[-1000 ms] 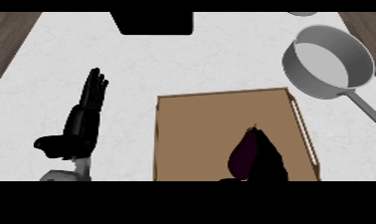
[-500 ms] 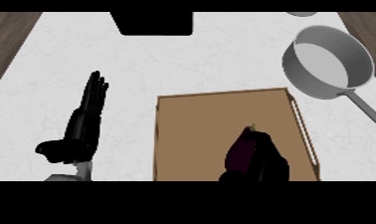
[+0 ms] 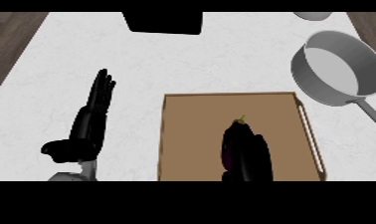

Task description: Pick the eggplant from the tray and place it in the pot

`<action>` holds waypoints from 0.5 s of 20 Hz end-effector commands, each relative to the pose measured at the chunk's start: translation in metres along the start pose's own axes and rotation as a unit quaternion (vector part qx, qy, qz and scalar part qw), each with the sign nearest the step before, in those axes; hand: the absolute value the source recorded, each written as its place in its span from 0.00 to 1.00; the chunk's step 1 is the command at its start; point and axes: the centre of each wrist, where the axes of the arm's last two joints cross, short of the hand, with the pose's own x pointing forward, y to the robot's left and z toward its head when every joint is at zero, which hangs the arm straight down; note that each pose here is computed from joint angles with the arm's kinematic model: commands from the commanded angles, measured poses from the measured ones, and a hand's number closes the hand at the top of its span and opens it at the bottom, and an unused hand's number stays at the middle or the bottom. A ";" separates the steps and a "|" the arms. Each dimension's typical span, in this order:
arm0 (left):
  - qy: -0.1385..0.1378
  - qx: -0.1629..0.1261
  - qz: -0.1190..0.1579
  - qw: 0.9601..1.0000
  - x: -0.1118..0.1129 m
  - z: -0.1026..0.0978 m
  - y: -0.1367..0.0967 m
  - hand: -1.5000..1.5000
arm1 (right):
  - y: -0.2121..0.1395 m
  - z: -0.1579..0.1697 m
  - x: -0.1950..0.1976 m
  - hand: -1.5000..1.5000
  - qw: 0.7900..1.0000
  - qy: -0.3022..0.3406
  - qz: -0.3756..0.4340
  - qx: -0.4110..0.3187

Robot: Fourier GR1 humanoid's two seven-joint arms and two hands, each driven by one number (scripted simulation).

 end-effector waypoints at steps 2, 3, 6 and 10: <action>-0.003 0.015 0.000 1.000 0.005 -0.010 0.003 0.50 | -0.022 -0.037 0.006 1.00 0.986 -0.146 0.047 0.064; 0.007 0.019 -0.005 1.000 0.001 -0.007 0.014 0.50 | -0.016 -0.033 0.009 1.00 0.985 -0.158 0.040 0.054; 0.004 0.024 -0.002 1.000 0.004 -0.014 0.033 0.50 | -0.031 -0.036 0.025 1.00 0.983 -0.185 0.019 -0.005; 0.013 0.023 -0.002 1.000 0.000 0.000 -0.001 0.50 | -0.066 -0.005 0.042 1.00 0.977 -0.190 -0.005 -0.095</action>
